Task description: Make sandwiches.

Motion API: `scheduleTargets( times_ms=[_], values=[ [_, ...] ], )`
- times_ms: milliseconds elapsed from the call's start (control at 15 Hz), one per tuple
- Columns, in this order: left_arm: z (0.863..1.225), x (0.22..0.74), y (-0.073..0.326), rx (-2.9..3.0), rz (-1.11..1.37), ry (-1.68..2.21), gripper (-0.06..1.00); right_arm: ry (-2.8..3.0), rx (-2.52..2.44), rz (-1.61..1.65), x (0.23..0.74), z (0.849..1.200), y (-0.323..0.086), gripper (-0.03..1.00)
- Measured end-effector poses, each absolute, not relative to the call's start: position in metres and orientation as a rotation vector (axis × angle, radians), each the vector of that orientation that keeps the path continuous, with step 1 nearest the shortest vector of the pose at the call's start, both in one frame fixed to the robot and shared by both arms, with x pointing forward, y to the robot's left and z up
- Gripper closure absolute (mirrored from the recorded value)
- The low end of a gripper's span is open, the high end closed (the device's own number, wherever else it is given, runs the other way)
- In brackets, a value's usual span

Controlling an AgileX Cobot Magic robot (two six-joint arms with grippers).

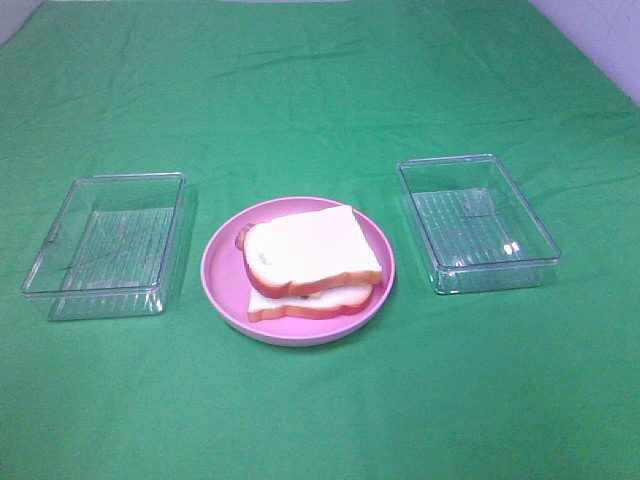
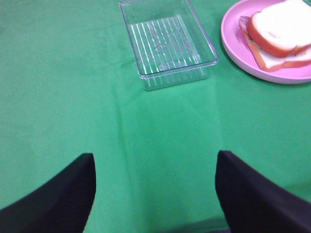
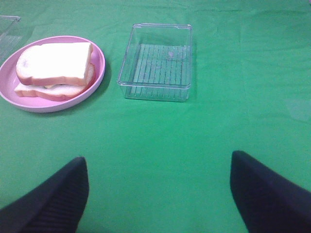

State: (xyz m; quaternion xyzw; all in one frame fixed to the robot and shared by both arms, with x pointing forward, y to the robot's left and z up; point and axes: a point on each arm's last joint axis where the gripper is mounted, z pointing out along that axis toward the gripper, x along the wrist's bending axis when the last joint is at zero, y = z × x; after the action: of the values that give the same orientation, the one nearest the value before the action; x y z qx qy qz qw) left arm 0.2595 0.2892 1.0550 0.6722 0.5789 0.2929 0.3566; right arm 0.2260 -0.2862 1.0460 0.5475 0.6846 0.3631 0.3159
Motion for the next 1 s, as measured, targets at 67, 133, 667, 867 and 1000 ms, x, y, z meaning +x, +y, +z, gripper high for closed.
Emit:
scheduleTargets(
  times_ms=[67, 133, 667, 867, 1000],
  values=[
    [1.056, 0.254, 0.29, 1.695, 0.8, 1.499, 0.28, 1.803, 1.442, 0.957, 0.226, 1.046, -0.286, 0.21],
    [1.056, 0.249, 0.29, 1.664, 0.836, 1.495, 0.28, 1.805, 1.443, 0.959, 0.226, 1.046, -0.286, 0.21],
    [1.056, 0.233, 0.289, 1.567, 0.942, 1.471, 0.28, 1.806, 1.443, 0.963, 0.226, 1.046, -0.286, 0.21],
    [1.056, 0.233, 0.289, 1.567, 0.942, 1.471, 0.28, 1.806, 1.443, 0.963, 0.226, 1.046, -0.286, 0.21],
    [1.056, 0.233, 0.289, 1.567, 0.942, 1.471, 0.28, 1.806, 1.443, 0.963, 0.226, 1.046, -0.286, 0.21]
  ],
)
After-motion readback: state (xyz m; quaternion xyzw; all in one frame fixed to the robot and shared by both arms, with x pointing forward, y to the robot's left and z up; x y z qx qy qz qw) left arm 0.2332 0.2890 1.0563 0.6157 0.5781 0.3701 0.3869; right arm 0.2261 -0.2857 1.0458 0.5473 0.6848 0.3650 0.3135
